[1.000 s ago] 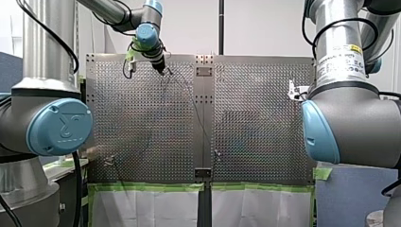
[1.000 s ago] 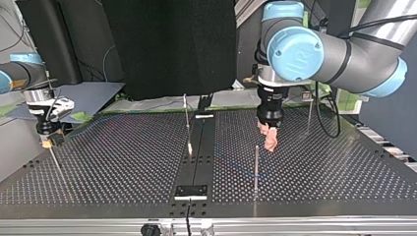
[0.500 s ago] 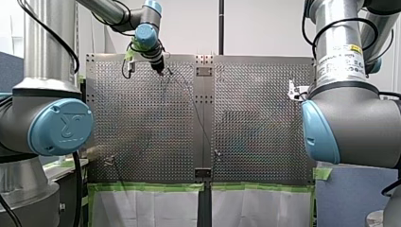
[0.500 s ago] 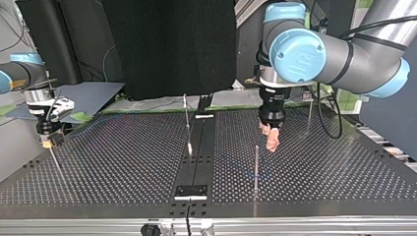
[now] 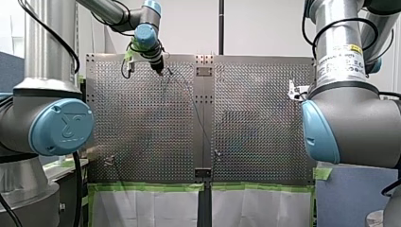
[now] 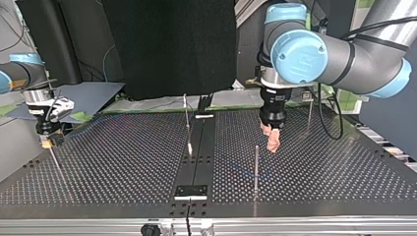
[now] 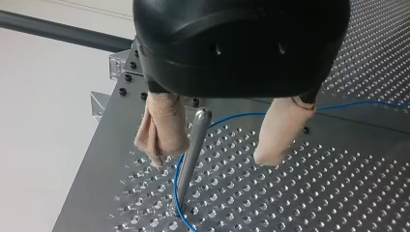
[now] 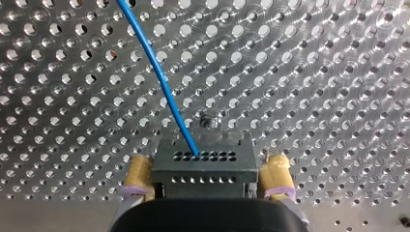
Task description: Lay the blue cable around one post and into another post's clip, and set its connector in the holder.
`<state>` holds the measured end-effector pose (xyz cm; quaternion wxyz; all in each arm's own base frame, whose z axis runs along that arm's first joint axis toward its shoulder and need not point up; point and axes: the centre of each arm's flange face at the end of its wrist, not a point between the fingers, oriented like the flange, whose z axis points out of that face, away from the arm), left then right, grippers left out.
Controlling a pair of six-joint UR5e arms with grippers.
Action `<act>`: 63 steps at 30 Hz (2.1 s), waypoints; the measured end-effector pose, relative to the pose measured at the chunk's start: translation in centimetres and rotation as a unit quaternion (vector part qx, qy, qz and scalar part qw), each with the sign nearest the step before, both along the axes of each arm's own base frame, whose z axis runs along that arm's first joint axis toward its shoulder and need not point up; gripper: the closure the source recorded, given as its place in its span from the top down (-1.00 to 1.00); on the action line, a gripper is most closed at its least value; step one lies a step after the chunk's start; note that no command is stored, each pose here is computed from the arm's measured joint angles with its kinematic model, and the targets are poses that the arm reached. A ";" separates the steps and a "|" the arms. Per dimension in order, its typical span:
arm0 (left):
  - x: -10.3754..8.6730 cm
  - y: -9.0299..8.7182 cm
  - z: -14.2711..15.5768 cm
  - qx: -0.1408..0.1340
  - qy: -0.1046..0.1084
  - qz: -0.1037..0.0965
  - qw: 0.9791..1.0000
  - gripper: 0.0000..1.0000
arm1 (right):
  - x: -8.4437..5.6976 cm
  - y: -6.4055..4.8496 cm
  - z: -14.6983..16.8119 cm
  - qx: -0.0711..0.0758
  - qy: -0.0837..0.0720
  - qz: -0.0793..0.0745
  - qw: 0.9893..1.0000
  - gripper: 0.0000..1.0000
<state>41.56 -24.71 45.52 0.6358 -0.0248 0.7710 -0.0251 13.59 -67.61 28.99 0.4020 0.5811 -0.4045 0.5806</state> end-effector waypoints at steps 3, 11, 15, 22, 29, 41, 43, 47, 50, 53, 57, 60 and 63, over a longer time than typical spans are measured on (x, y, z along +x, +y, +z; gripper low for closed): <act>0.1 0.1 0.0 0.002 0.000 0.001 1.000 1.00 | 0.0 0.0 0.1 0.001 0.000 0.000 1.000 0.98; 0.1 0.2 0.0 0.002 0.000 0.001 1.000 1.00 | 0.1 0.0 0.1 0.003 0.000 0.000 1.000 0.98; 0.1 0.2 -0.1 0.003 0.001 0.002 1.000 1.00 | 0.0 0.0 0.1 0.003 0.000 0.000 1.000 0.98; -0.1 0.1 -1.1 0.009 0.003 0.000 1.000 1.00 | 0.0 0.0 0.1 0.003 0.000 0.000 1.000 0.98; -0.6 -0.2 -3.1 0.011 0.001 -0.006 1.000 1.00 | 0.0 0.0 0.2 0.002 0.000 0.000 1.000 0.98; -1.5 -0.3 -6.4 0.004 -0.004 -0.012 1.000 1.00 | 0.1 0.1 0.2 0.002 0.000 0.001 1.000 0.98; -1.8 -0.3 -6.6 -0.001 -0.006 -0.016 1.000 1.00 | 0.2 0.1 0.2 0.001 0.000 0.001 1.000 0.98; -2.6 -0.6 -7.4 -0.010 -0.012 -0.028 0.999 1.00 | 0.3 0.1 0.3 0.001 0.000 0.002 1.000 0.98; -3.0 -0.8 -8.2 -0.011 -0.012 -0.036 0.999 1.00 | 0.3 0.1 0.3 0.001 0.000 0.002 1.000 0.98; -3.3 -1.0 -9.1 -0.011 -0.013 -0.042 0.999 1.00 | 0.3 0.1 0.4 0.001 0.000 0.002 1.000 0.98; -3.7 -1.0 -10.3 -0.011 -0.012 -0.046 0.999 1.00 | 0.3 0.2 0.4 0.001 0.000 0.002 1.000 0.98; -3.9 -0.9 -11.2 -0.010 -0.011 -0.049 0.999 1.00 | 0.4 0.2 0.4 0.001 0.000 0.002 1.000 0.98; -4.0 -1.0 -12.5 -0.009 -0.006 -0.052 0.999 1.00 | 0.4 0.2 0.4 0.001 0.000 0.002 1.000 0.98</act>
